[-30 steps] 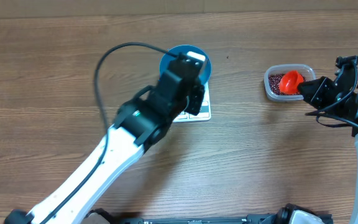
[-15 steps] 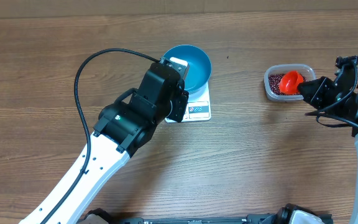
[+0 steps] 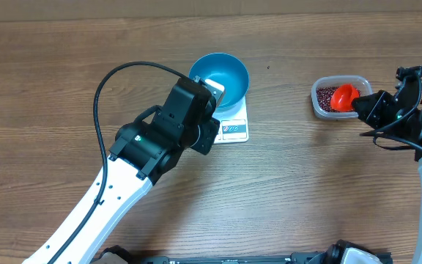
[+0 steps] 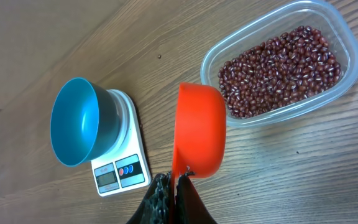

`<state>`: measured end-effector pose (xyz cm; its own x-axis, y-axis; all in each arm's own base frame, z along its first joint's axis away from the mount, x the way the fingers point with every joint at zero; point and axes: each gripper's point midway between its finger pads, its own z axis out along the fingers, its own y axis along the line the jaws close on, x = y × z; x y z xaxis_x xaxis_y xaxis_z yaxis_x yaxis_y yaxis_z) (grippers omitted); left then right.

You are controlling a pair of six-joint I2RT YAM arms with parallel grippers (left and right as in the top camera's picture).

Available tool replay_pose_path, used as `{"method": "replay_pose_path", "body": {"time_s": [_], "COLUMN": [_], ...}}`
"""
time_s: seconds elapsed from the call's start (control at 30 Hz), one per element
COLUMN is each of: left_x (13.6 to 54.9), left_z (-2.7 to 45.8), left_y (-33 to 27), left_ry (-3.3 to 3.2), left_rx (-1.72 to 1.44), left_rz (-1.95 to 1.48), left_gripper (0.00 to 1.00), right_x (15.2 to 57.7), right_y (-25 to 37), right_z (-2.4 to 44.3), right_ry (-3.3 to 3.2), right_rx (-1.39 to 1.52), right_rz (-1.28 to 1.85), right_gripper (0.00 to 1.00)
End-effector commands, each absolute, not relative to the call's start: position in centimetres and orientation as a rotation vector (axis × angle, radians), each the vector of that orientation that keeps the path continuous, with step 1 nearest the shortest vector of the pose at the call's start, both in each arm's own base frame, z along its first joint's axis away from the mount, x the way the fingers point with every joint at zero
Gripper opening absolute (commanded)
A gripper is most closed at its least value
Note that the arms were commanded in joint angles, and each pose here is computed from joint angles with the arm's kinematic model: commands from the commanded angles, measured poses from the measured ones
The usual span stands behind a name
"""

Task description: Scoop item into bowl and weigh 150g on scale

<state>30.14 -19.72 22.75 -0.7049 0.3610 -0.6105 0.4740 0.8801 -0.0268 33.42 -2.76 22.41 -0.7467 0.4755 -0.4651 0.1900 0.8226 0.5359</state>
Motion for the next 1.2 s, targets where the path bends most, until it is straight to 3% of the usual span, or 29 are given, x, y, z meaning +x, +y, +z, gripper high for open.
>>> {"method": "replay_pose_path", "body": {"time_s": [0.0, 0.23, 0.57, 0.77, 0.9, 1.07, 1.13, 1.17], "left_x": [29.7, 29.7, 30.2, 30.4, 30.4, 30.4, 30.4, 30.3], "left_z": [23.1, 22.4, 20.0, 19.5, 19.5, 19.5, 19.5, 19.5], "left_y": [-19.6, -19.6, -19.9, -20.0, -20.0, -20.0, -20.0, -20.0], "left_ry": [2.44, 2.508, 2.577, 2.588, 2.589, 2.59, 2.59, 2.59], "left_rx": [0.565, 0.383, 0.383, 0.385, 0.385, 0.386, 0.386, 0.386], "left_rz": [-0.275, -0.326, -0.293, -0.287, -0.287, -0.287, -0.287, -0.287], "left_gripper": [0.04, 0.04, 0.07, 0.3, 0.57, 0.68, 0.84, 1.0], "right_x": [33.5, 33.4, 33.6, 33.6, 33.6, 33.6, 33.6, 33.6], "right_y": [-3.1, -3.0, -3.1, -3.1, -3.1, -3.1, -3.1, -3.1], "right_z": [23.6, 23.6, 23.7, 23.7, 23.7, 23.7, 23.7, 23.7], "right_ry": [2.366, 2.369, 2.362, 2.362, 2.362, 2.362, 2.362, 2.363], "right_rx": [0.469, 0.471, 0.466, 0.461, 0.461, 0.462, 0.461, 0.462], "right_rz": [0.592, 0.594, 0.59, 0.588, 0.588, 0.589, 0.589, 0.589], "right_gripper": [0.04, 0.04, 0.04, 0.04, 0.04, 0.04, 0.04, 0.04]}}
